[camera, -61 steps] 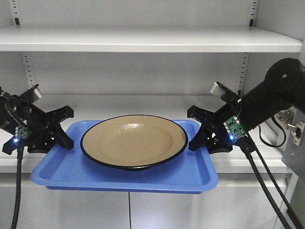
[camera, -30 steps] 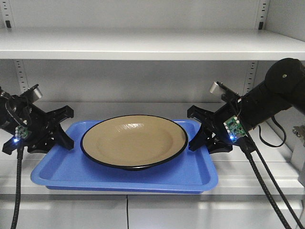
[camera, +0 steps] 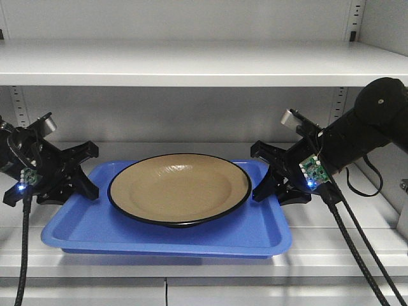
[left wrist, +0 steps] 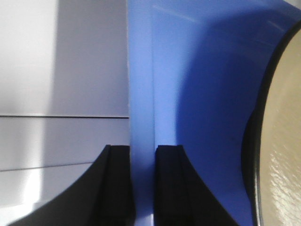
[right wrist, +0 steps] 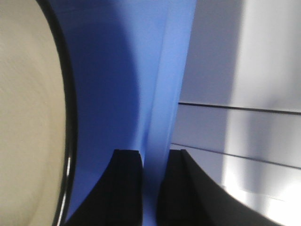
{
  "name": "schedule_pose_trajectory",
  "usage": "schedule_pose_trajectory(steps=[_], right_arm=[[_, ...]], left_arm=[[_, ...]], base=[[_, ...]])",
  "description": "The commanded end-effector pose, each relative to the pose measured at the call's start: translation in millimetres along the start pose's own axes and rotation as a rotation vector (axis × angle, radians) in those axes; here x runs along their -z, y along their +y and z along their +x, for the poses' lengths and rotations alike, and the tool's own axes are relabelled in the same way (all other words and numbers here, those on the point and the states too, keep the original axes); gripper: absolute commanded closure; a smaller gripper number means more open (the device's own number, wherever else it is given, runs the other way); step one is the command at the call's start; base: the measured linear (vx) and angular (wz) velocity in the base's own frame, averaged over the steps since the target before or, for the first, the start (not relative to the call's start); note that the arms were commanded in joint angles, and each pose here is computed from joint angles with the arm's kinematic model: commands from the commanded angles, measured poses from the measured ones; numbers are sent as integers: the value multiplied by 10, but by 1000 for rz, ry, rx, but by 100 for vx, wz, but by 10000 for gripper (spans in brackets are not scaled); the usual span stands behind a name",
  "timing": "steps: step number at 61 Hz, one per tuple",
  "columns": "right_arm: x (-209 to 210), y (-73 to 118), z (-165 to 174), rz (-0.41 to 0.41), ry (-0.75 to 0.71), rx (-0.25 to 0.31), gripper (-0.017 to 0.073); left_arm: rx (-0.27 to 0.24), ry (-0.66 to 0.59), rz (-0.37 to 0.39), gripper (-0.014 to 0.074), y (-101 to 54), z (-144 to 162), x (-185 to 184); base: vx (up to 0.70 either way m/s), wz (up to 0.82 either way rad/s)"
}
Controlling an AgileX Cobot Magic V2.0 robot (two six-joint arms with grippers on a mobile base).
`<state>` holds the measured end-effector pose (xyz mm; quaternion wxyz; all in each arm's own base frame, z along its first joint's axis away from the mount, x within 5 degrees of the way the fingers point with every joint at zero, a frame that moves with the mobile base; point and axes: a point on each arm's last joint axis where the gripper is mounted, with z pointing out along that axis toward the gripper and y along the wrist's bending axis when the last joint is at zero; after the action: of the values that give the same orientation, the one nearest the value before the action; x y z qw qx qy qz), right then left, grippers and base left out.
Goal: Place disk in tray to left cabinet
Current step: 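Carry the blue tray with both grippers over the lower cabinet shelf, then lower the tray onto the shelf and open both grippers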
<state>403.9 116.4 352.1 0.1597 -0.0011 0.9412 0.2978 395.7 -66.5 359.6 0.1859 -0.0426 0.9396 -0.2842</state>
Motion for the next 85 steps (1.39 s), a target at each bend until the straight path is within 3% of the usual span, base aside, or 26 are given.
schedule_pose_trajectory(steps=[1, 42, 64, 71, 85], right_arm=[[321, 549, 87, -291, -66, 20, 551], [323, 550, 63, -292, -93, 17, 551], [168, 439, -128, -248, -223, -8, 550], [23, 364, -201, -241, -235, -32, 547], [-164, 258, -307, -228, -273, -64, 547]], left_arm=[[11, -12, 292, 594, -553, 128, 297], [13, -26, 294, 594, -554, 115, 297], [29, -226, 275, 594, -529, -68, 306], [11, -318, 219, 594, -477, -149, 310], [23, -329, 181, 594, -366, -241, 129]], base=[[3, -1], [0, 0], [0, 0], [0, 0], [0, 0]])
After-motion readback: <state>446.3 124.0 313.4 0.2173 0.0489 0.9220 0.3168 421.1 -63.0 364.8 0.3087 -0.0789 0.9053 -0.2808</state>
